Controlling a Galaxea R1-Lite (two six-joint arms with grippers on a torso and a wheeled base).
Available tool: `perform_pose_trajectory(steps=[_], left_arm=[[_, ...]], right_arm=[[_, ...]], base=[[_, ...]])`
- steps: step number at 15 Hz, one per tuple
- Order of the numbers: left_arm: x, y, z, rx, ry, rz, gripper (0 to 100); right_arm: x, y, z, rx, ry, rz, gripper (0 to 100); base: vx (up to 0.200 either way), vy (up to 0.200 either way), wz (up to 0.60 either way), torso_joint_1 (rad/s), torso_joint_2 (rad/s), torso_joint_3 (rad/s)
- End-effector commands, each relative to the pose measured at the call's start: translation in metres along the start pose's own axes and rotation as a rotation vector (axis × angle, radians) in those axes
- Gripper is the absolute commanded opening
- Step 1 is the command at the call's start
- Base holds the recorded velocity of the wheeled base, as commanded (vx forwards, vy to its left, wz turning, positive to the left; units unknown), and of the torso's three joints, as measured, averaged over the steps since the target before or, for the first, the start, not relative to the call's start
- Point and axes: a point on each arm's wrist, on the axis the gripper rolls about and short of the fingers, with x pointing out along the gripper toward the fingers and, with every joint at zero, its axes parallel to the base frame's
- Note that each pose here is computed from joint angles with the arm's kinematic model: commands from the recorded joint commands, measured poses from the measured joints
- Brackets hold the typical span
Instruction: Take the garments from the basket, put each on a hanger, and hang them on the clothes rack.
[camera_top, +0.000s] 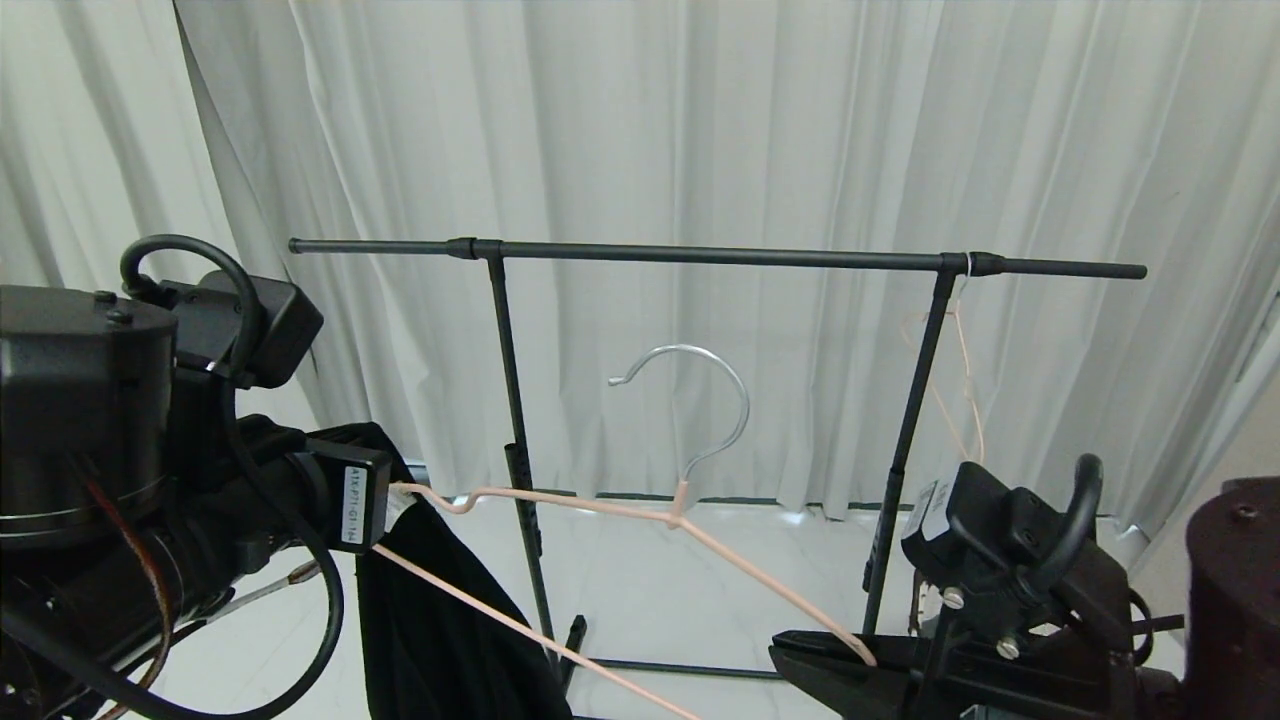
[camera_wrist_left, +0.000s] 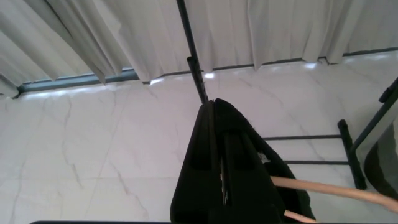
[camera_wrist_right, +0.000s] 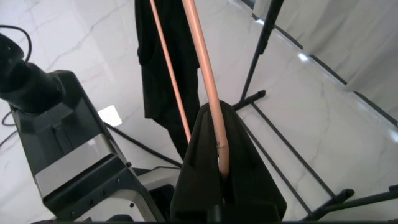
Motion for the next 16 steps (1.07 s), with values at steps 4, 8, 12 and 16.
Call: perform_pose_trajectory(steps=[4, 8, 12, 16], left_arm=[[0.0, 0.001, 0.0, -0.025, 0.004, 0.008, 0], [0.008, 0.016, -0.01, -0.008, 0.107, 0.089, 0], [0.004, 0.009, -0.01, 0.004, 0.098, 0.05, 0], [0.004, 0.009, -0.012, 0.005, 0.106, 0.05, 0]], right_arm=[[0.009, 0.001, -0.005, -0.005, 0.033, -0.007, 0], [0.006, 0.0, -0.003, -0.004, 0.017, -0.029, 0], [0.015, 0.001, -0.006, -0.01, 0.036, -0.031, 0], [0.027, 0.003, -0.004, -0.002, -0.013, -0.028, 0]], base=[[0.0, 0.0, 0.0, 0.0, 0.0, 0.0], [0.0, 0.0, 0.0, 0.0, 0.0, 0.0], [0.0, 0.0, 0.0, 0.0, 0.0, 0.0], [0.0, 0.0, 0.0, 0.0, 0.0, 0.0]])
